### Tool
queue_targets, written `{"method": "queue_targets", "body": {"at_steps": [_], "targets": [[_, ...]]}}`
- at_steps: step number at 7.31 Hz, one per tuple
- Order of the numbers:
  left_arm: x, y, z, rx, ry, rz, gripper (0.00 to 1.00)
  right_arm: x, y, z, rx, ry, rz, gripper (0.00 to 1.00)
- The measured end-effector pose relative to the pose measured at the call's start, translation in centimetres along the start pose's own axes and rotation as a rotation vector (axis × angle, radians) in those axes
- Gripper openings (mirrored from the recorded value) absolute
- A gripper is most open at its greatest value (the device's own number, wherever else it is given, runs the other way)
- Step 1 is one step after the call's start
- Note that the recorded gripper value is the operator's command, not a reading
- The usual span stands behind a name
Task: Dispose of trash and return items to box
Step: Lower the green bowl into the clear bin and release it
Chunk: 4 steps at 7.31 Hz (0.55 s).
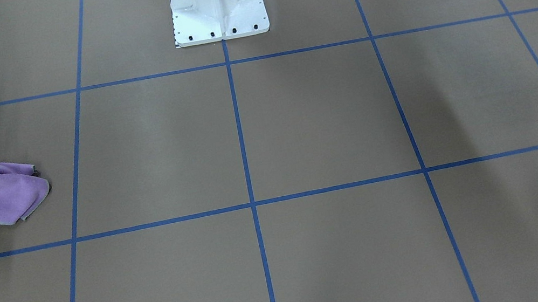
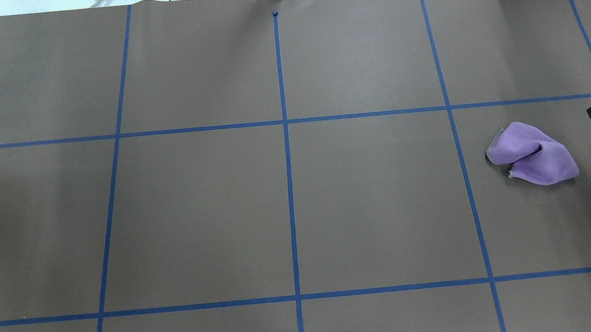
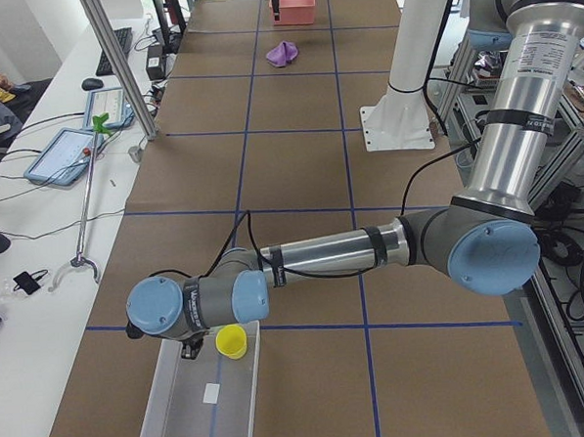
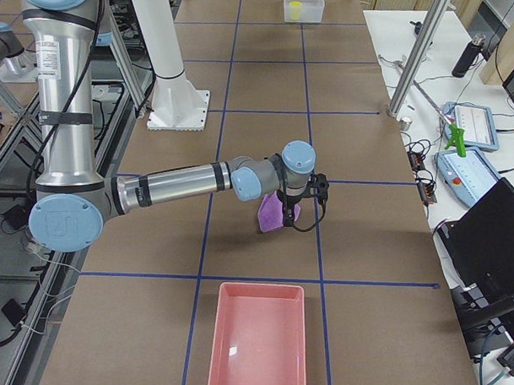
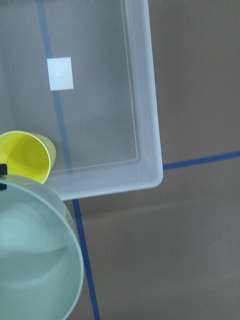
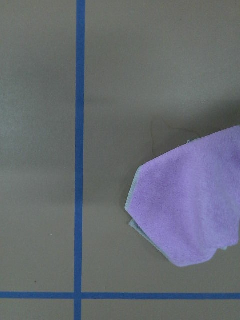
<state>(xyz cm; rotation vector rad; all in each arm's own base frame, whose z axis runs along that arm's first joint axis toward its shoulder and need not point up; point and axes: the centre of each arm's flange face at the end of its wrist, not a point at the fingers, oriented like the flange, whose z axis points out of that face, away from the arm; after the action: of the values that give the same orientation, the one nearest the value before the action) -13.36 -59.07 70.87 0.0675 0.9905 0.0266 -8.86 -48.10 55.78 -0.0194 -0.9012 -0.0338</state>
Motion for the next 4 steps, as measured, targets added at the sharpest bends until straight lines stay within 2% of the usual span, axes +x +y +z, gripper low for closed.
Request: {"method": "queue_targets", "body": {"at_steps": [1,2,3,4], "targets": [[-2.1,0.2,0.5,-0.001,-0.011,-0.148,0.0,0.0,0.0,0.0,-0.001,0.0,0.0,1.0],[-3.8,0.1,1.3,0.034,-0.063,-0.309,0.0,0.1,0.0,0.1,-0.002,0.001,0.001,1.0],[-5.0,-0.3,2.4,0.096,-0.151,-0.417,0.0,0.2,0.0,0.3,-0.001,0.001,-0.002,1.0],[-5.7,-0.7,3.7,0.15,-0.23,-0.467,0.0,0.4,-0.1,0.6,0.004,-0.003,-0.01,1.0]]}}
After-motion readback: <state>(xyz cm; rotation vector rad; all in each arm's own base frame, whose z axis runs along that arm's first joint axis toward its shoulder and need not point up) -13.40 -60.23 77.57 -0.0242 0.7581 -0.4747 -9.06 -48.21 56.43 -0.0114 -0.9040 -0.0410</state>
